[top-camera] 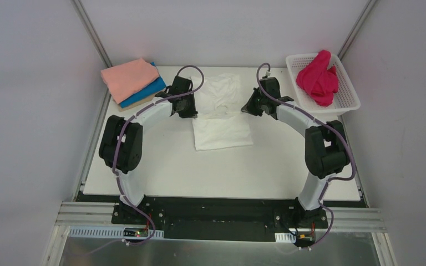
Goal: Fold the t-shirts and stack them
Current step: Fold the folded rectangular tshirt in 1/3 of the way
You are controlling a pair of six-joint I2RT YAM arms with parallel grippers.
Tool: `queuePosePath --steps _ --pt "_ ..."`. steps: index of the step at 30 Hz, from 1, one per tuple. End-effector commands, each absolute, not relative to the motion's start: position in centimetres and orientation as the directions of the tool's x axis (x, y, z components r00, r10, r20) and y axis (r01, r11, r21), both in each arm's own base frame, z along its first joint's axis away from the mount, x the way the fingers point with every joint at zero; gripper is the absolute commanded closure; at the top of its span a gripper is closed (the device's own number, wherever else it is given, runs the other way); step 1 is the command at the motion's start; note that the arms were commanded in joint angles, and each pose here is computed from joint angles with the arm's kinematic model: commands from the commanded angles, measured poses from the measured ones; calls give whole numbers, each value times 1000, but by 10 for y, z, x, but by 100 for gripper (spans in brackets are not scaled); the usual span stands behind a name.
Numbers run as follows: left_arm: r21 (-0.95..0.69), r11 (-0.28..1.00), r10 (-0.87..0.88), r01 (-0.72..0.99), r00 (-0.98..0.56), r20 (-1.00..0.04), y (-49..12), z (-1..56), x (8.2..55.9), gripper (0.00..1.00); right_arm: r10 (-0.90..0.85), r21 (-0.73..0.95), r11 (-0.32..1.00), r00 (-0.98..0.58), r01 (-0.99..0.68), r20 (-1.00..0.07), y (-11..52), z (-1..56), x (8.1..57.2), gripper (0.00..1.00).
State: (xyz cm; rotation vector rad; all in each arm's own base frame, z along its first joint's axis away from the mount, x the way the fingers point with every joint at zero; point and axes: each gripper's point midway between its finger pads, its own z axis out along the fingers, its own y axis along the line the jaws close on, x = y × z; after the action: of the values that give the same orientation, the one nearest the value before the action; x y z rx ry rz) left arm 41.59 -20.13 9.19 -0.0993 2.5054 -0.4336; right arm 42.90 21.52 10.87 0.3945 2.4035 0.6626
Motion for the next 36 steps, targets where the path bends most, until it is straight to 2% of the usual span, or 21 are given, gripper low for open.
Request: queuePosePath --steps 1,12,20,27,34,35,36 --pt "-337 941 -168 35 -815 -555 -203 92 433 100 436 583 808 -749 82 -499 222 124 450 100" --pt "-341 940 -169 24 -835 -523 -203 69 445 100 461 558 817 -744 144 -484 212 100 464 100" --pt "-382 922 -154 66 -843 -516 -212 74 444 100 479 559 812 -739 168 -475 207 94 468 100" --pt "-419 892 -121 169 -804 -582 -221 89 442 100 482 569 808 -726 152 -491 204 104 465 100" --pt "-420 898 -145 131 -814 -562 -216 76 450 100 493 567 805 -727 174 -478 198 97 466 100" --pt "-423 899 -155 117 -817 -556 -215 76 450 99 495 566 805 -730 181 -471 198 94 466 96" --pt "-419 902 -165 102 -816 -554 -212 75 451 91 497 567 803 -733 185 -465 198 94 467 90"
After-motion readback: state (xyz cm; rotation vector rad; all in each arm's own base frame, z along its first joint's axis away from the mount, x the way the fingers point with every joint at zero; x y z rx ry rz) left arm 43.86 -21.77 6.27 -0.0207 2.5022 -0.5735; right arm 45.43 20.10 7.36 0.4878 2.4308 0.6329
